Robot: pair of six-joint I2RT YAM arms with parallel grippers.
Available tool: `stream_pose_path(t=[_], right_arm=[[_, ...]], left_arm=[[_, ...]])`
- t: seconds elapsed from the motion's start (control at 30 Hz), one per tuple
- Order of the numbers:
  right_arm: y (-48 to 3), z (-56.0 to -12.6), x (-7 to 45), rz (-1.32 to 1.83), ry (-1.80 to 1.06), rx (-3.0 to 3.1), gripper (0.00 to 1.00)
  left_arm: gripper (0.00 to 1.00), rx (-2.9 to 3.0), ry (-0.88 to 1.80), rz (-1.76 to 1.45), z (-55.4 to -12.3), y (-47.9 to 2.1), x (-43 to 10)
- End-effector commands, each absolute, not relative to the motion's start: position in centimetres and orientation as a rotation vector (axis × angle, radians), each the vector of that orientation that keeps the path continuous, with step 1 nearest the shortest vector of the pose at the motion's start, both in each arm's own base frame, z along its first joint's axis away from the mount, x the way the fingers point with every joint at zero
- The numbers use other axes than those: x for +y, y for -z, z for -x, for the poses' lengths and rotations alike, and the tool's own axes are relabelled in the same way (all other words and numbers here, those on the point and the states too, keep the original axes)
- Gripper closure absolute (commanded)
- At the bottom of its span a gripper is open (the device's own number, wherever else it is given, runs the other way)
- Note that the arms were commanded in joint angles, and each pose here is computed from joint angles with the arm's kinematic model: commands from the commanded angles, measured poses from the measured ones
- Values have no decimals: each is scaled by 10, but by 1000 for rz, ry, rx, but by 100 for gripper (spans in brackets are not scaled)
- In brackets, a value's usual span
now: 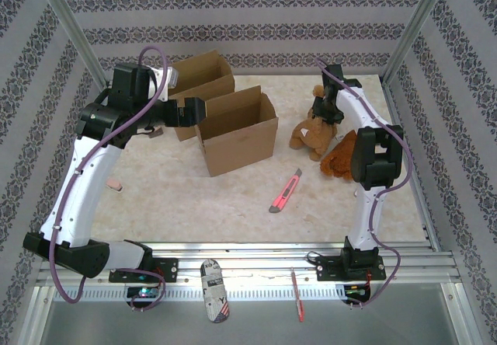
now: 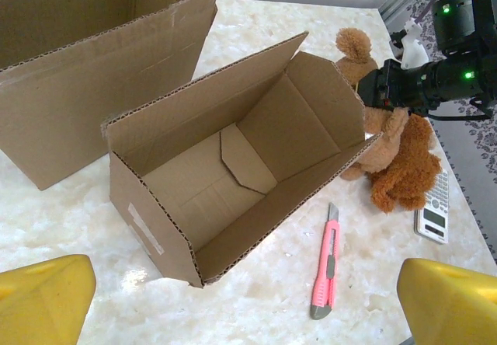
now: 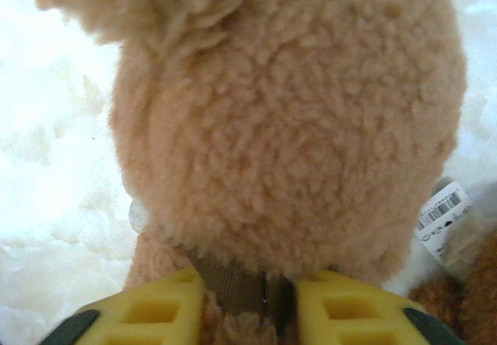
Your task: Unpack the express box
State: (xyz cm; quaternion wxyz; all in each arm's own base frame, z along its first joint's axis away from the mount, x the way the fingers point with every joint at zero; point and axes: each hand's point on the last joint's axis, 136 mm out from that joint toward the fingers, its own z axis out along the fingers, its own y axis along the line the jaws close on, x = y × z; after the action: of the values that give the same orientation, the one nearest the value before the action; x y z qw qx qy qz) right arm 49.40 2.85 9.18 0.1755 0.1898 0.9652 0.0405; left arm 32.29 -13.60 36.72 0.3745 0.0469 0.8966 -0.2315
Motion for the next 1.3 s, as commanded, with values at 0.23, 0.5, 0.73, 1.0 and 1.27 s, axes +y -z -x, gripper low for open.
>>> stream_pose_path(t=[0.23,0.5,0.73,1.0,1.27], right_arm=[[-85,-490,31,-540,-166,2741,49],[-109,-487,26,-515,-173,2698,17],[-139,-482,17,-506,-195,2641,2],[-168,-467,9,-497,-232,2584,2],[-204,-434,-4,-428,-250,2463,2]], left_arm=[[0,2262,559,-142,-315,-373,-129],[0,2261,536,-144,-314,-371,-126],[0,2259,513,-149,-314,-368,-123],[0,2251,420,-135,-318,-360,-111],[0,2208,180,-91,-338,-341,-76]])
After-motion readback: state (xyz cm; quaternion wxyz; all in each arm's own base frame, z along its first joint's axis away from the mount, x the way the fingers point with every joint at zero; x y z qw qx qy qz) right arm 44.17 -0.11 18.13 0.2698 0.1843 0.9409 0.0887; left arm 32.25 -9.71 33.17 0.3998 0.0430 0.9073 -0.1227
